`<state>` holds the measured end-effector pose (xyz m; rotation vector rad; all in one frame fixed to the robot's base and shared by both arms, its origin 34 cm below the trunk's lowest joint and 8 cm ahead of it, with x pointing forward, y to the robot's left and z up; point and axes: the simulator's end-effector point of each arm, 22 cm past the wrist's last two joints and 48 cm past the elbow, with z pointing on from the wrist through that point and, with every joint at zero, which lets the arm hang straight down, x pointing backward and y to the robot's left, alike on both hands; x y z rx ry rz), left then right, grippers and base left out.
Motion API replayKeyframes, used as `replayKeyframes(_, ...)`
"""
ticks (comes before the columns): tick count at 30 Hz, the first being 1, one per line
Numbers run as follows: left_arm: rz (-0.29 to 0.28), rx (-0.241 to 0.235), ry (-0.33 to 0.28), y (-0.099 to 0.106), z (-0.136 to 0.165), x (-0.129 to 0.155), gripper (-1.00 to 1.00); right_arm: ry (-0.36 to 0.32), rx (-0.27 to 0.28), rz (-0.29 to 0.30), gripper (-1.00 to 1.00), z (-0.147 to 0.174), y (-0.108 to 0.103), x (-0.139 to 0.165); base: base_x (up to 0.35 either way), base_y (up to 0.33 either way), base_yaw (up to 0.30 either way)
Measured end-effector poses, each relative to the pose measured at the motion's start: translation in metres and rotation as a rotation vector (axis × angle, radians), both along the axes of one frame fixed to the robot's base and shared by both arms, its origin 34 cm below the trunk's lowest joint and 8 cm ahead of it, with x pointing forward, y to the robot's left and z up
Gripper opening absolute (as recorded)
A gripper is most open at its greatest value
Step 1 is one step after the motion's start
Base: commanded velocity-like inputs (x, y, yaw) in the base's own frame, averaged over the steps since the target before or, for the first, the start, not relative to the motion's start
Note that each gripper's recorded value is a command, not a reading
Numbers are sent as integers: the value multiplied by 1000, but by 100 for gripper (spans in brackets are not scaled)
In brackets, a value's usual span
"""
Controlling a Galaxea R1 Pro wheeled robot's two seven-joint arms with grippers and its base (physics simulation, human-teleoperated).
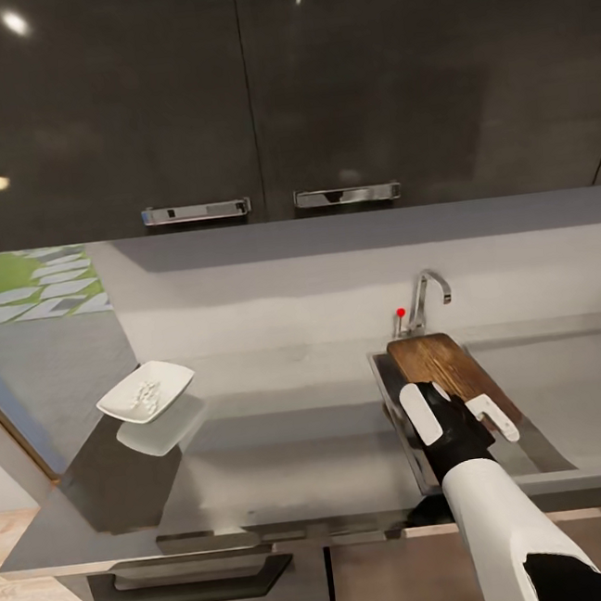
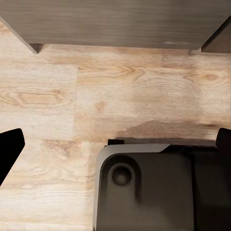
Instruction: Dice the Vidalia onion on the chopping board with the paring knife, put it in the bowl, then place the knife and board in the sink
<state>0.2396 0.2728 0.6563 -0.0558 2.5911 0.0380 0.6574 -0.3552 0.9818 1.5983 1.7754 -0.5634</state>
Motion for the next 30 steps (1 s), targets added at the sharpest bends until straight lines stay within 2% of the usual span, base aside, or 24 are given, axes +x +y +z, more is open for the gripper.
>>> replayKeyframes(12, 0, -1, 19, 0, -2, -7, 100, 21, 11, -2, -100, -12, 2, -1, 0, 0, 0)
replayKeyframes(19, 2, -1, 31, -1, -4, -11, 100, 34, 11, -3, -100, -19, 1, -2, 210, -38, 0)
replayKeyframes(28, 2, -1, 46, -1, -6, -16, 100, 57, 8, -4, -100, -29, 1, -5, 16, -3, 0)
replayKeyframes(30, 2, -1, 49, -1, -6, -17, 100, 67, 19, -19, -100, -35, -2, -9, 0, 0, 0)
